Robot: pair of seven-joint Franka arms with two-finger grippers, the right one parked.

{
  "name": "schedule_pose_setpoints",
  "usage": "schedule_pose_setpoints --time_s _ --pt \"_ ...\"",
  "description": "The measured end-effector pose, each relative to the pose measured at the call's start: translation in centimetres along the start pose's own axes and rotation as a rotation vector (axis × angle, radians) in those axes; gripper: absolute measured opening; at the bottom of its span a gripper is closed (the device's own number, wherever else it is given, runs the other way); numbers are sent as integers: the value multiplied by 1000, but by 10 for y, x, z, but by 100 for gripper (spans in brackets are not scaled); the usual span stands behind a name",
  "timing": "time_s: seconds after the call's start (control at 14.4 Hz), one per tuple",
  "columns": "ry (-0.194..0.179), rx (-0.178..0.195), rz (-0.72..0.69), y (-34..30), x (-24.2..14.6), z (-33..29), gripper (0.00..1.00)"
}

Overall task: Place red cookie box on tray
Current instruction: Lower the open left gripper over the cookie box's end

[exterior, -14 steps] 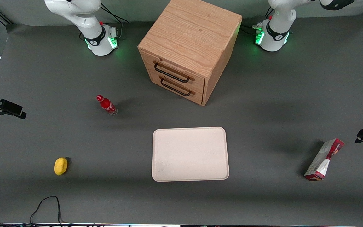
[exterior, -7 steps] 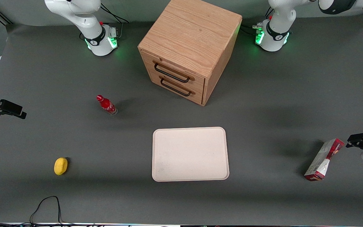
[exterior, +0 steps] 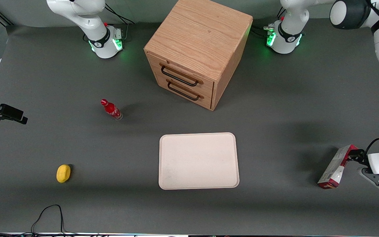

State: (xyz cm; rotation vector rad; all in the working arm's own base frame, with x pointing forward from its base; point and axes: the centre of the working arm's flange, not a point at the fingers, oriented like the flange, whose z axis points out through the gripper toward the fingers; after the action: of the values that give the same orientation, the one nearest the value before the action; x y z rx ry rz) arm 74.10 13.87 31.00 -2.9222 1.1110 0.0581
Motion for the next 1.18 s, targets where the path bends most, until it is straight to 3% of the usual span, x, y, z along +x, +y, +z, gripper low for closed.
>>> schedule_pose_setpoints --time_s 0.35,0.98,1.11,1.18 --pt "18 15 10 -2 12 52 100" --pt "6 1 4 -2 6 70 100" --pt "8 3 4 -2 6 72 96" --pt "9 4 4 -2 6 72 86"
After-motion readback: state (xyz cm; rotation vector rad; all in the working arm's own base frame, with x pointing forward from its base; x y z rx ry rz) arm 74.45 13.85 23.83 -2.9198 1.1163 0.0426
